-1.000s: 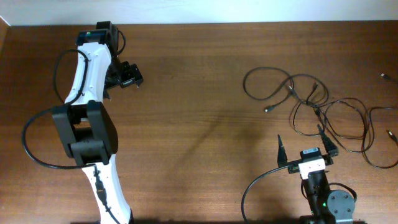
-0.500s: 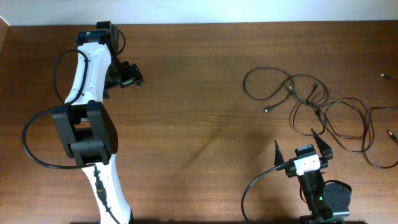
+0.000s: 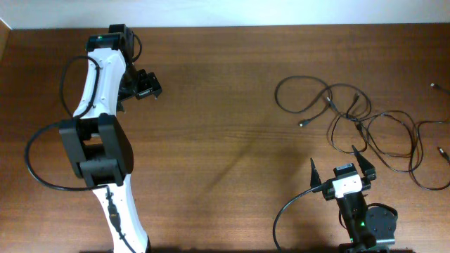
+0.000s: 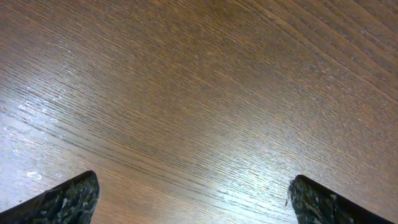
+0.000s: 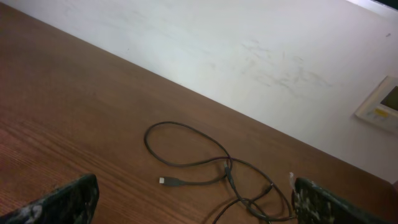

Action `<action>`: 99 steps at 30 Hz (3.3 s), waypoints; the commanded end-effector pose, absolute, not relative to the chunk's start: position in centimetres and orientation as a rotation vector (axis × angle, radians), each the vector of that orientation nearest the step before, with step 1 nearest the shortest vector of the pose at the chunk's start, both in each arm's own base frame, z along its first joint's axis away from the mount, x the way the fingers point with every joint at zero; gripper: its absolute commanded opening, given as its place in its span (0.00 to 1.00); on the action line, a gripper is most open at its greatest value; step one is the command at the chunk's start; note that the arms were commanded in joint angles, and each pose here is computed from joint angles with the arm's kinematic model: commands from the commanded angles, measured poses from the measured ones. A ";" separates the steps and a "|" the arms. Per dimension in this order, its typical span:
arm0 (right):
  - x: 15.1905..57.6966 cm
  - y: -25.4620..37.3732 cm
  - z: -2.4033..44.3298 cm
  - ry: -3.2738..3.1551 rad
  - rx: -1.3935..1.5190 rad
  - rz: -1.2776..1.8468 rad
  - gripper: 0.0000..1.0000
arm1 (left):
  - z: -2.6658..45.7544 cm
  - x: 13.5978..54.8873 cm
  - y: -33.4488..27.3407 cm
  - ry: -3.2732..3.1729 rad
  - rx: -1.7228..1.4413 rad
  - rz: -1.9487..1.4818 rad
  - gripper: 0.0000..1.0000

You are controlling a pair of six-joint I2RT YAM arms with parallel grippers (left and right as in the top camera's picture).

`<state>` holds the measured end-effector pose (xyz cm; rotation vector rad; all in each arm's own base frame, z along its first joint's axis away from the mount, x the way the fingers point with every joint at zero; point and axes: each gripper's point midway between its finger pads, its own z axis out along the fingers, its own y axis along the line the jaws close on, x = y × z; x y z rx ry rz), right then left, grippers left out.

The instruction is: Untangle cables

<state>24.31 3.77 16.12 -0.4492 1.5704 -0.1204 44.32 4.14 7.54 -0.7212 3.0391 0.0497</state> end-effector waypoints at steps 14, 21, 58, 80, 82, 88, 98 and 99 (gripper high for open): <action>24.3 3.6 15.9 1.575 -0.438 -0.118 0.98 | 41.7 32.0 3.3 2.183 -0.554 -0.122 0.99; 24.3 3.6 15.9 1.575 -0.438 -0.118 0.98 | 46.6 24.6 2.7 2.012 -0.516 -0.149 0.99; 24.3 3.6 15.9 1.575 -0.438 -0.118 0.98 | 15.5 26.0 1.7 2.158 -0.516 -0.201 0.99; 24.3 3.6 15.9 1.575 -0.438 -0.118 0.98 | 14.0 24.9 0.0 1.720 -0.038 -0.070 0.99; 24.3 3.6 15.9 1.575 -0.438 -0.118 0.98 | 14.3 24.8 0.0 1.711 -0.003 -0.042 0.99; 24.3 3.6 15.9 1.575 -0.438 -0.118 0.98 | 15.7 24.6 -0.6 1.644 0.124 0.047 0.99; 24.3 3.6 15.9 1.575 -0.438 -0.118 0.98 | 15.7 24.6 -0.6 1.643 0.121 0.049 0.99; 24.3 3.6 15.9 1.575 -0.438 -0.118 0.98 | 15.7 24.6 -0.6 1.643 0.121 0.049 0.99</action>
